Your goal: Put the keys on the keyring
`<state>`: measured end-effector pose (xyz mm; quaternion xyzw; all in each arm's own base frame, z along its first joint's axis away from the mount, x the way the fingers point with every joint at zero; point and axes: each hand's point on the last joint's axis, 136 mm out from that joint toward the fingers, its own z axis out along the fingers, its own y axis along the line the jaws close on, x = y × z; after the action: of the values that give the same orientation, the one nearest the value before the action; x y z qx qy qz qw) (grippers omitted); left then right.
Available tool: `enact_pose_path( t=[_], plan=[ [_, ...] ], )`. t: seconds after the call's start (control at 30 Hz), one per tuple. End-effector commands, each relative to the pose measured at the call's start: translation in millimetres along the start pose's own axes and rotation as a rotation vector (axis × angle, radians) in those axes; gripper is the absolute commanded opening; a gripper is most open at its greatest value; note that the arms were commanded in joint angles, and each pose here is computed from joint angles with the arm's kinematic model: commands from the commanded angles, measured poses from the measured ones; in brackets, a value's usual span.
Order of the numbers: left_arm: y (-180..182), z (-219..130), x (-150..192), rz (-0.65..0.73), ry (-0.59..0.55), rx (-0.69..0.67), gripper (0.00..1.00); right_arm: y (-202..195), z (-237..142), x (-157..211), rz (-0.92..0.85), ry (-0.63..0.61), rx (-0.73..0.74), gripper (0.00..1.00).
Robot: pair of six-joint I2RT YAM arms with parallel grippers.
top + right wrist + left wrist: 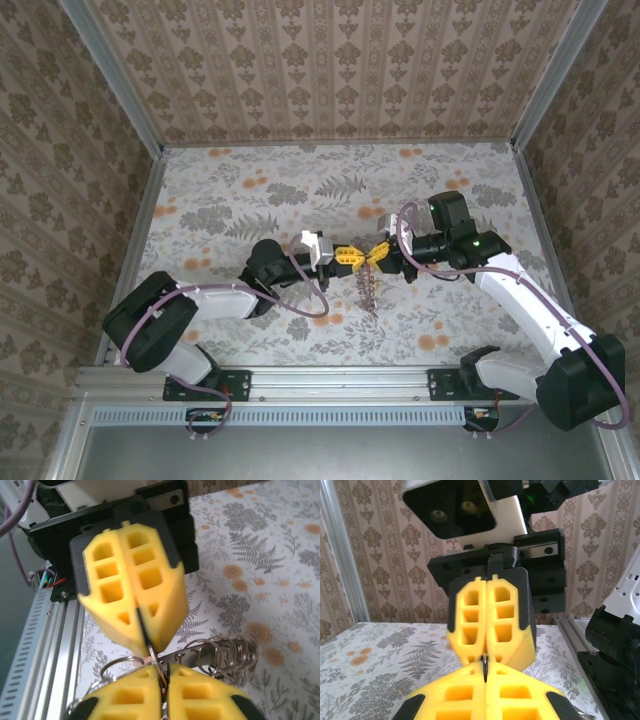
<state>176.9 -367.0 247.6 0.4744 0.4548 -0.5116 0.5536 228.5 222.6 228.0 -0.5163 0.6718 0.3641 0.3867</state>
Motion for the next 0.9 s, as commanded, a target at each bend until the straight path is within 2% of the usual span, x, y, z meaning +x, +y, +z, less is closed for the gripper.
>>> enact_pose_path(
  t=[0.0,0.07,0.1,0.17,0.2,0.23,0.4,0.63,0.87],
  plan=[
    [-7.6,4.1,-17.8,0.073,-0.059,0.035,0.00,4.2,-2.0,-14.8,-0.062,-0.046,-0.033,0.00],
    [-4.0,1.2,-15.3,0.062,-0.052,0.016,0.00,2.8,-2.9,-13.4,-0.075,-0.029,-0.014,0.00],
    [-1.4,-1.8,-12.9,0.052,-0.042,0.008,0.04,2.0,-3.6,-11.9,-0.083,-0.014,0.002,0.00],
    [3.9,-8.2,-3.2,0.026,-0.001,-0.002,0.20,1.1,-4.4,-8.7,-0.109,0.031,0.036,0.00],
    [6.9,-11.7,2.1,0.010,0.026,-0.013,0.32,1.9,-4.3,-5.1,-0.122,0.069,0.053,0.00],
    [8.5,-15.1,7.0,0.004,0.053,-0.018,0.36,2.1,-4.2,-1.7,-0.141,0.112,0.072,0.00],
    [0.6,-19.7,23.5,0.004,0.178,0.030,0.38,6.4,4.5,19.2,-0.269,0.333,0.105,0.00],
    [-14.9,-24.1,39.8,-0.005,0.291,0.098,0.38,-7.0,10.6,20.6,-0.344,0.421,0.189,0.00],
    [-16.1,-21.5,45.5,-0.014,0.335,0.097,0.40,-6.7,18.6,30.5,-0.395,0.517,0.177,0.00]
  ],
)
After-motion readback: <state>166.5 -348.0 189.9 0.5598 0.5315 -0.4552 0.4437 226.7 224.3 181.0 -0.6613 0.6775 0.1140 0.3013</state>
